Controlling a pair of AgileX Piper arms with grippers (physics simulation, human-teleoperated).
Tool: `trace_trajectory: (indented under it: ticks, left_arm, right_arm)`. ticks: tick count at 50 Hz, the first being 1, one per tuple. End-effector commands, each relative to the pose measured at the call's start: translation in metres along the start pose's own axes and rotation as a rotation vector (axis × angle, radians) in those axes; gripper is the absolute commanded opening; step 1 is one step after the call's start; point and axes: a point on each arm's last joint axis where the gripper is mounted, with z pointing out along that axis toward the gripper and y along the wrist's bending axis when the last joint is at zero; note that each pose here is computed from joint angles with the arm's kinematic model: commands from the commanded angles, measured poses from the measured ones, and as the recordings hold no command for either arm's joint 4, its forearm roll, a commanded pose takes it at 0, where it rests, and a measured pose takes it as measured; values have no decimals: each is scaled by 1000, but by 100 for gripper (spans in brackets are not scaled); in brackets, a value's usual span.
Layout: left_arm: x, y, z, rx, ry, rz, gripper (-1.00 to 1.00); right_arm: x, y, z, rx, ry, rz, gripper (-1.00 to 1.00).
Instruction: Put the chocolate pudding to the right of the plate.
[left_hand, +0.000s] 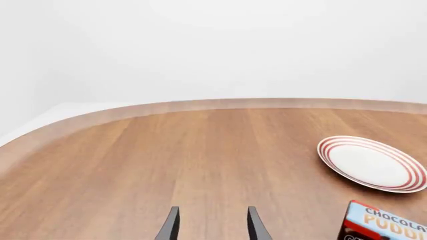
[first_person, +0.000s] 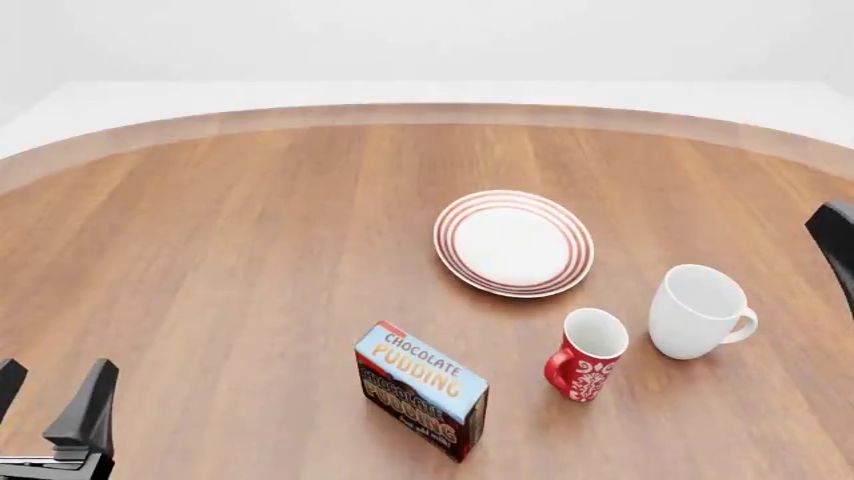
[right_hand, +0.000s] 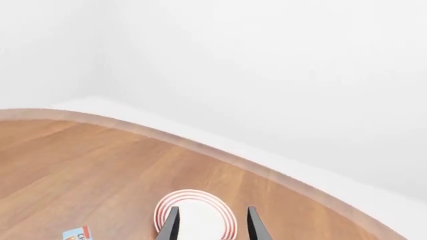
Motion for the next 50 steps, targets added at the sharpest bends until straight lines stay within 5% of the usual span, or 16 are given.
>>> trace_trajectory:
  ticks: [1,12,26,34,50]
  left_arm:
    - [0,0,0,0,0,0,100]
    - [0,0,0,0,0,0,100]
    - [0,0,0,0,0,0,100]
    - [0,0,0,0,0,0,100]
    - [0,0,0,0,0,0,100]
  right_arm:
    - [-18,0,15,-65,8,-15,100]
    - [-36,2,32,-127,10,-61,100]
    - [-43,9,58,-189,46,-46,100]
    - [-43,11,65,-210,54,-145,100]
    - [-56,23,91,-287,71,-130,100]
